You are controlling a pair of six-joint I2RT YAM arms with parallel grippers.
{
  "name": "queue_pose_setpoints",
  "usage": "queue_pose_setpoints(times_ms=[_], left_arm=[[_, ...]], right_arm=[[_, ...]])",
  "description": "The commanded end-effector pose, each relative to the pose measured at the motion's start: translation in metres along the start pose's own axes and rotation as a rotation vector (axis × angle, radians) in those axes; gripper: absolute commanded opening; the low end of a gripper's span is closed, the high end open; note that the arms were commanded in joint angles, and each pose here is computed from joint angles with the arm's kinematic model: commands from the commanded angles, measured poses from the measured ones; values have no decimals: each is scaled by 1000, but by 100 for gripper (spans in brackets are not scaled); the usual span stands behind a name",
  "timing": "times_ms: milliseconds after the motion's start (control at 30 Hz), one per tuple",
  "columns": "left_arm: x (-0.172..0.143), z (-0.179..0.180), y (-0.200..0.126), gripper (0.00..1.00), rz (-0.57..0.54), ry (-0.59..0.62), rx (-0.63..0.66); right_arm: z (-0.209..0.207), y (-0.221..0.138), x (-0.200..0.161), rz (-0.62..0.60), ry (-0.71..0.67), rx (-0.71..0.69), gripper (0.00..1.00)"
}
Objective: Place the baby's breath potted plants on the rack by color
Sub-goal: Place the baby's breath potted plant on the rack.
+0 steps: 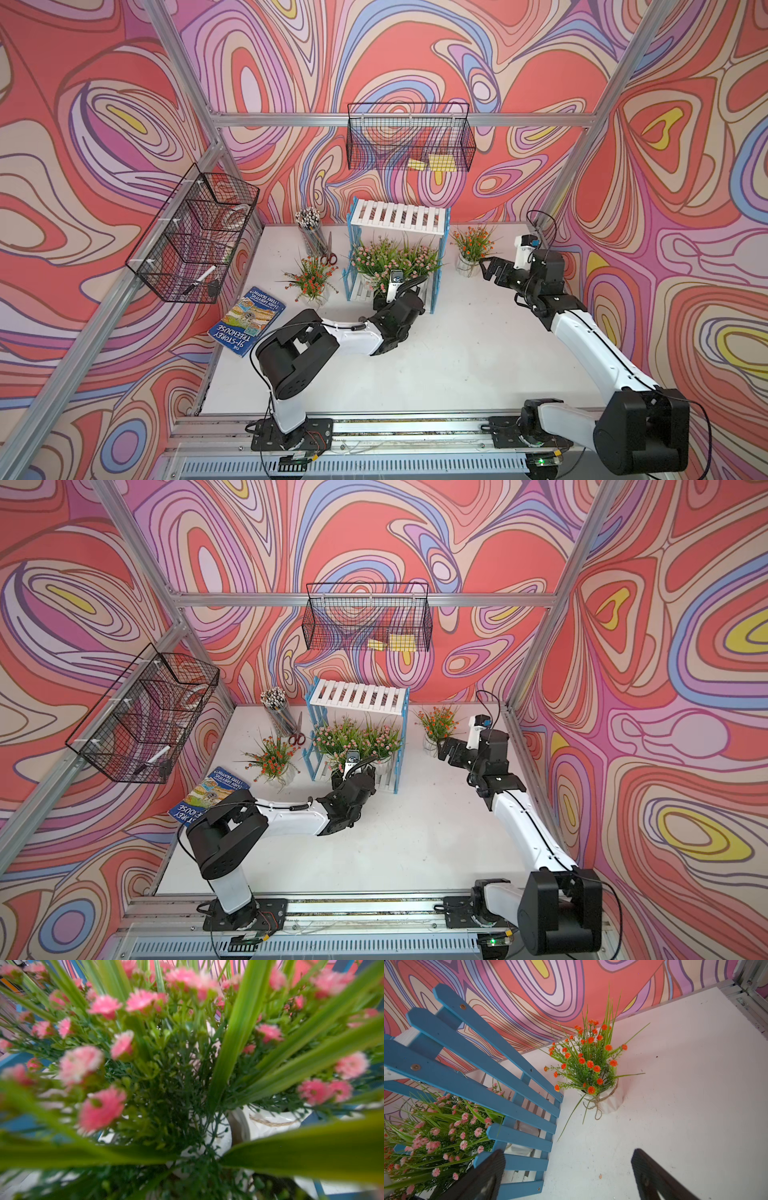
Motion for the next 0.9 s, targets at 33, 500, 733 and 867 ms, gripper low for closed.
queue_pose_setpoints(times_ms=[33,500,733,867], left_arm=[[11,1,12,63,-39,-67,4],[9,2,27,69,-18,-71,6],[0,3,24,100,24,-76,-23],[-5,4,22,100,42,-71,-33]], right_arm=[[2,1,1,2,-14,3,98],[1,2,-1,9,-12,2,98],[1,3,-3,12,-7,8,98],[2,4,-4,13,-3,16,98]])
Point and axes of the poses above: each gripper's point midway between its finger pads, its own y axis out along the fingers, its own z axis along the line the jaws close on, x = y × z, the point moved 3 cm from there along -y, back along the fingers, and after that the axes turned 5 degrees about -y, right-handed, at the moved point
